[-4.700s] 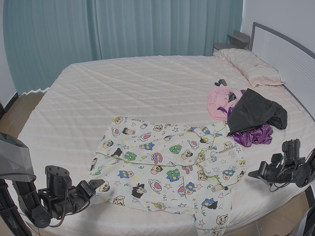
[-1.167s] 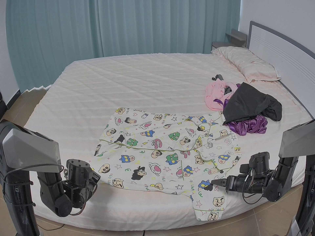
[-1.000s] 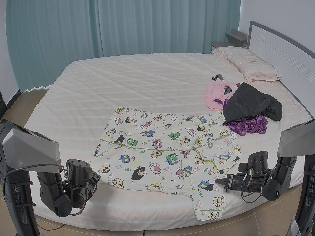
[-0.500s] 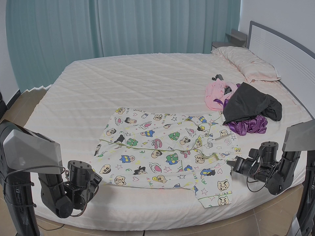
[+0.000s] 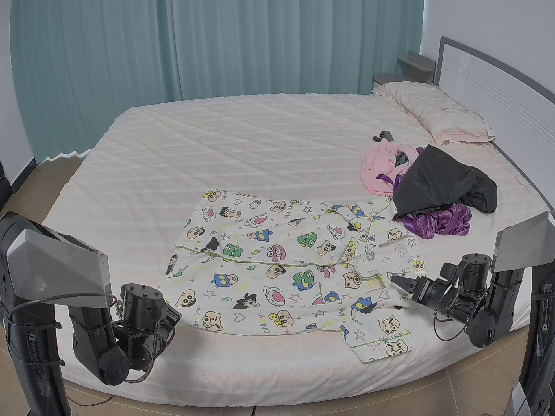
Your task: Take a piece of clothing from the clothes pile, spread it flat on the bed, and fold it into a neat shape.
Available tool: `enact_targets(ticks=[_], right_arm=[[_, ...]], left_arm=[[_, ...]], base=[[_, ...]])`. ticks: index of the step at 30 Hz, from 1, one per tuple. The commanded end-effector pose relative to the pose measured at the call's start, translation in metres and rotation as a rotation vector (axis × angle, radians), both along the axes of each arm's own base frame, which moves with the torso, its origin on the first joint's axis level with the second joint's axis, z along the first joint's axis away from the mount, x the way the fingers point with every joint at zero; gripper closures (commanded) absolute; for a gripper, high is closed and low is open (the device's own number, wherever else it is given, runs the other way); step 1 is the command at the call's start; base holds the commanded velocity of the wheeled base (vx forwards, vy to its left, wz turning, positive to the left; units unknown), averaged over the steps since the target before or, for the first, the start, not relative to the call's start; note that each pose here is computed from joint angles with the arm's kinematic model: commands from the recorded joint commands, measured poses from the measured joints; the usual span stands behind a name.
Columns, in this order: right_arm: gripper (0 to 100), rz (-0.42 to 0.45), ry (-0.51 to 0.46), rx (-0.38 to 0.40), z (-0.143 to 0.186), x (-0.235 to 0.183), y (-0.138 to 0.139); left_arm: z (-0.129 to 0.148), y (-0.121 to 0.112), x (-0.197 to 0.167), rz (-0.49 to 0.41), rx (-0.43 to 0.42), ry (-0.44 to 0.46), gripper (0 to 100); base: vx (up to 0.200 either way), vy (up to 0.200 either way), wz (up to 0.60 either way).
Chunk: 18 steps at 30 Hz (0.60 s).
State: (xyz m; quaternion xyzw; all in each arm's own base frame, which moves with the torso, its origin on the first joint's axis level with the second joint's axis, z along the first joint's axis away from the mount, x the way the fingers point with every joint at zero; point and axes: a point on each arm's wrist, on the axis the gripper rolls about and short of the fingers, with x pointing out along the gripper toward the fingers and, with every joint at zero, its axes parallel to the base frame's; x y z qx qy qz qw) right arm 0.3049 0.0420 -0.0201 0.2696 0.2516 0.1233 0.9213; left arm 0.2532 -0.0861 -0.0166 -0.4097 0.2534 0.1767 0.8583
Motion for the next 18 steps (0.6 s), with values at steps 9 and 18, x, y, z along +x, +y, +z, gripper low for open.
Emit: enact_targets(ticks=[9, 18], right_arm=[[0, -0.023, 0.076, 0.020, 0.015, -0.040, -0.024], [0, 0.151, 0.189, 0.030, 0.010, -0.074, -0.018]], left_arm=[[0.000, 0.000, 0.000, -0.001, 0.000, 0.000, 100], [0.000, 0.000, 0.000, 0.000, 0.000, 0.000, 100]], base=[[0.000, 0.000, 0.00], [0.000, 0.000, 0.00]])
